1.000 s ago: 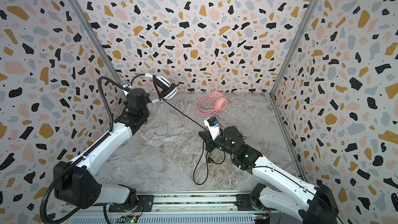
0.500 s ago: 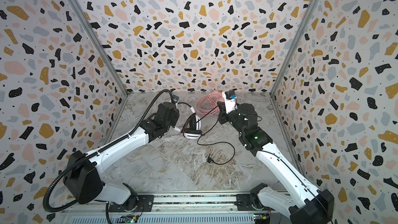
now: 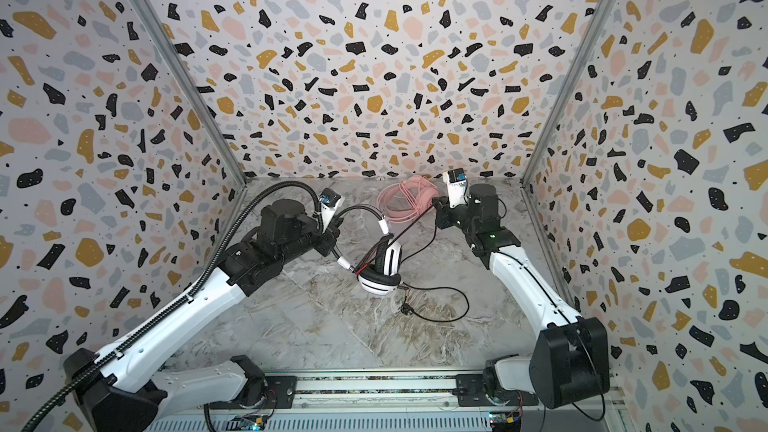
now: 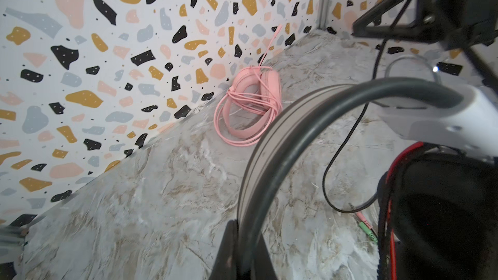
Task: Wrap the headphones
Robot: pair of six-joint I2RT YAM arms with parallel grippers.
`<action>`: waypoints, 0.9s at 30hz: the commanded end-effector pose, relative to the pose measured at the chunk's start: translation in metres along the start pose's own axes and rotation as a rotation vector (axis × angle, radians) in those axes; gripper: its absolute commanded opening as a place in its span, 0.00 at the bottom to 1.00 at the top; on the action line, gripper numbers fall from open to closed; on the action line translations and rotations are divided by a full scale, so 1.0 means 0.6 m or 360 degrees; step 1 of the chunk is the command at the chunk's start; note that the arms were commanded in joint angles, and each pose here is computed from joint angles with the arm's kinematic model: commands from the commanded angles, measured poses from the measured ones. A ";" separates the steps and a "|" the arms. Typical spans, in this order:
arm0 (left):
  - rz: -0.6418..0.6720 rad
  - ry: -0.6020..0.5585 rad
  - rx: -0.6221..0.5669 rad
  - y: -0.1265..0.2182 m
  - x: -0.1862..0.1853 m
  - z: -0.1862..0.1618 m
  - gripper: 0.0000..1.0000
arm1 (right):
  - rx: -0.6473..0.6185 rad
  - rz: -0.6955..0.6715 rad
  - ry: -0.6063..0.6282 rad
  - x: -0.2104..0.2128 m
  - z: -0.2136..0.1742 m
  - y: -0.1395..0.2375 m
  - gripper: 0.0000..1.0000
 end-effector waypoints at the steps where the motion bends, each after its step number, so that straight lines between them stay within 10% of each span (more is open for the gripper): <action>1: -0.0179 0.0047 -0.0242 0.039 -0.007 0.045 0.00 | -0.0071 0.0108 -0.0054 0.007 0.018 -0.005 0.00; 27: -0.0498 0.0628 -0.1060 0.124 0.028 0.176 0.00 | 0.0235 0.0522 -0.0067 0.106 -0.127 -0.096 0.00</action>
Point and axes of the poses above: each gripper's point midway between its finger pads, its own y axis back along the fingers, its own x axis along the line the jaws close on, z = x × y, the point moved 7 cm from there along y, back along the fingers, and after that the axes turned 15 degrees about -y, right-handed, at the moved point
